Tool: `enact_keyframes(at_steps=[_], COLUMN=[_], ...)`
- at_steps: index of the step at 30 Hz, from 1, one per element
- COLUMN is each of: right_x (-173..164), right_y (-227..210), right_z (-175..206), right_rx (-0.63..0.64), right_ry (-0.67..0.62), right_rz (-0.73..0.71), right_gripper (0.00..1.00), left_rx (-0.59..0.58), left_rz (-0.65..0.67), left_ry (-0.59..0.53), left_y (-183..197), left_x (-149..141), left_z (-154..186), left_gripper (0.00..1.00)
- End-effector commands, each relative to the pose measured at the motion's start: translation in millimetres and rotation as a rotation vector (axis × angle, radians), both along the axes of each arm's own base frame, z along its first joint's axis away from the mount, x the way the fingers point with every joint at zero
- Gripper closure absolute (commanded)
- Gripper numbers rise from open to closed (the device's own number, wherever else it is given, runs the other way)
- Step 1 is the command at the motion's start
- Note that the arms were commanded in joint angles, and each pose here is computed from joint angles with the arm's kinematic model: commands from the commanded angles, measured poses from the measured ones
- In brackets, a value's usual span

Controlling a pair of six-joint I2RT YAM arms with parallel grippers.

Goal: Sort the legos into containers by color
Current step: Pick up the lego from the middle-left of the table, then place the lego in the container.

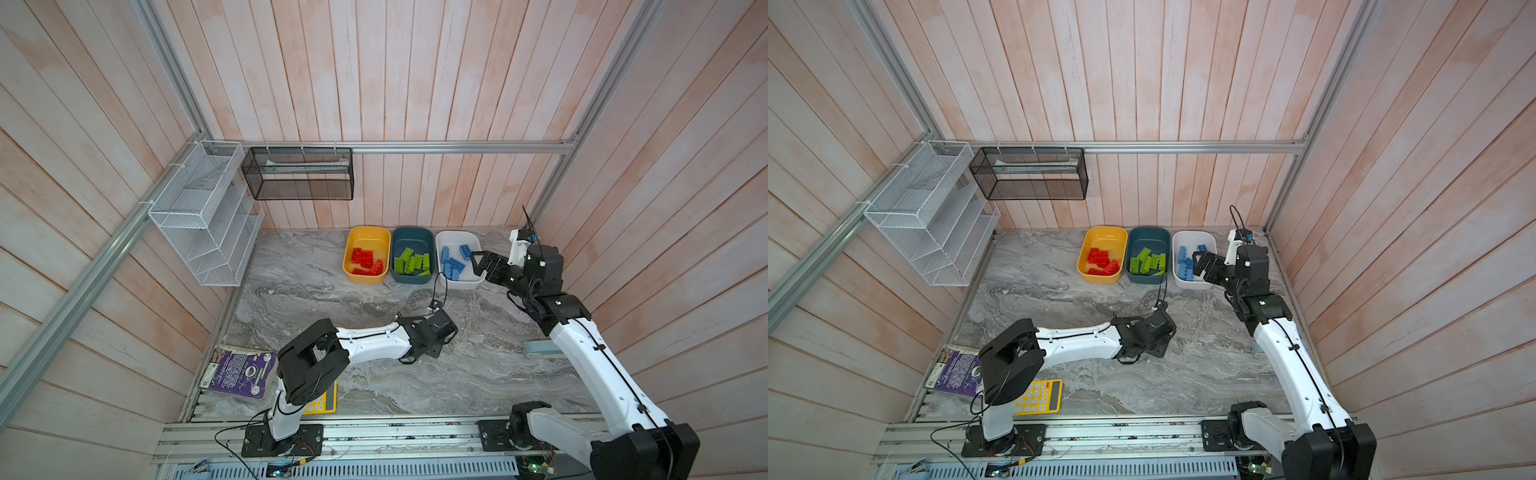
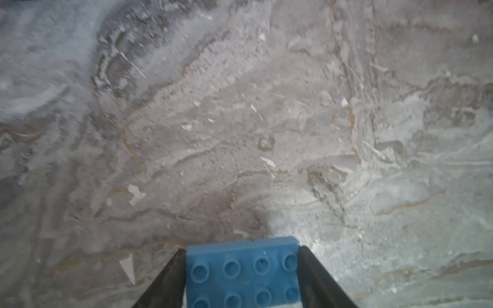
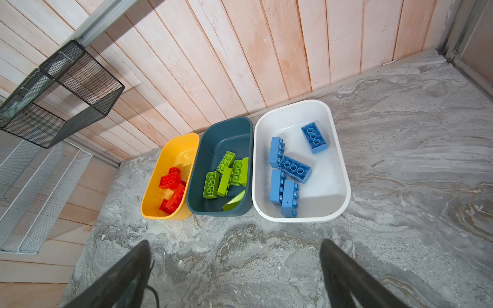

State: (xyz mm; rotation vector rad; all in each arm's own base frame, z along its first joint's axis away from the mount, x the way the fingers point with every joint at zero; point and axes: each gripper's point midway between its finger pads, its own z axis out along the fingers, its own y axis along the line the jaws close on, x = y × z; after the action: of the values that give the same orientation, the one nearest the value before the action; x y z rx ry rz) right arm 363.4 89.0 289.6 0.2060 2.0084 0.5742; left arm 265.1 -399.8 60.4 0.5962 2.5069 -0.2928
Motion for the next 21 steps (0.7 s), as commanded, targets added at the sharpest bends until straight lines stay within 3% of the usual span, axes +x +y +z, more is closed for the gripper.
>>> enact_keyframes(at_steps=[1, 10, 21], right_x=[-6, -21, -53], right_y=[-1, 1, 7], right_z=[7, 48, 116], right_rx=[0.014, 0.05, 0.108], right_ry=[-0.009, -0.109, -0.275], right_rz=[-0.002, 0.017, 0.079], right_gripper=[0.02, 0.02, 0.04], left_rx=[-0.088, -0.197, -0.374], left_rz=[-0.017, 0.009, -0.089], left_ry=[-0.048, -0.117, -0.16], left_y=[-8, -15, -78], left_x=[23, 97, 175], left_z=[36, 80, 111], left_gripper=[0.4, 0.4, 0.39])
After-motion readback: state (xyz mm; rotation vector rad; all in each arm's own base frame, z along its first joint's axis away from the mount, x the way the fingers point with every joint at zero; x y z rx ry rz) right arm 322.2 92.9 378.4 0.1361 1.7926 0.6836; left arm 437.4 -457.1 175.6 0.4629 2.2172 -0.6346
